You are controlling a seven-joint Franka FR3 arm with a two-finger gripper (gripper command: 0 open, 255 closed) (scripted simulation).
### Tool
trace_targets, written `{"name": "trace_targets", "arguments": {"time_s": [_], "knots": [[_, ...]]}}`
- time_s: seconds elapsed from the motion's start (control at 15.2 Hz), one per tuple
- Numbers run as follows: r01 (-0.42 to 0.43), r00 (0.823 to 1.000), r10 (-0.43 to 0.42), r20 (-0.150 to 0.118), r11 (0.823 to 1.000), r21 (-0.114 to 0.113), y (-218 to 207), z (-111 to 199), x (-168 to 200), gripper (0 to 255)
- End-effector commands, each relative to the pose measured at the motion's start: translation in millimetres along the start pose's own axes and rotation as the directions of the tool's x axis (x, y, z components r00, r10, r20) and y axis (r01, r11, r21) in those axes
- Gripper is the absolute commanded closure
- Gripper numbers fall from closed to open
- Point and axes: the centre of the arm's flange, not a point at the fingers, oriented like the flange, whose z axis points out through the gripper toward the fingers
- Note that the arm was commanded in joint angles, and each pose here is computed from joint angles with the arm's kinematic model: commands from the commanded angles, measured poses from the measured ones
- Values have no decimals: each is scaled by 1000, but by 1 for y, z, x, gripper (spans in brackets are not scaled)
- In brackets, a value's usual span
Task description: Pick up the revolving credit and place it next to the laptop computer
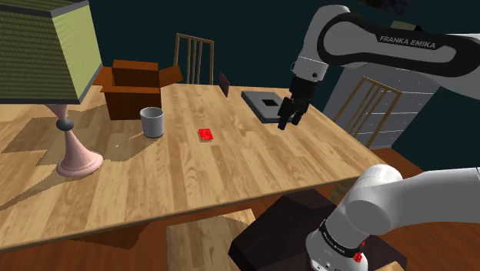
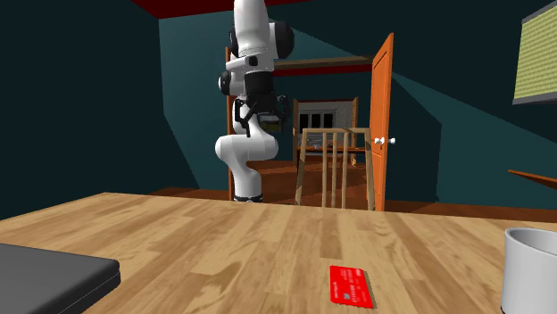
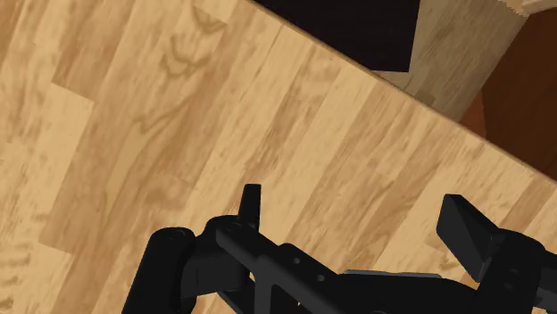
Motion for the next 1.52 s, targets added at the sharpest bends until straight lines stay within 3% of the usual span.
{"name": "trace_targets", "arguments": {"time_s": [0.0, 0.33, 0.73, 1.06, 1.45], "knots": [[0, 1000, 0, 0, 1000, 0, 0, 0, 0, 0], [-76, 994, 75, 84, 997, 0, -18, 18, 74, 0], [-165, 969, 164, 183, 986, -9, -33, 47, 161, 0], [-238, 935, 235, 264, 971, -23, -39, 78, 233, 0], [-321, 879, 317, 356, 946, -47, -39, 122, 315, 0]]}}
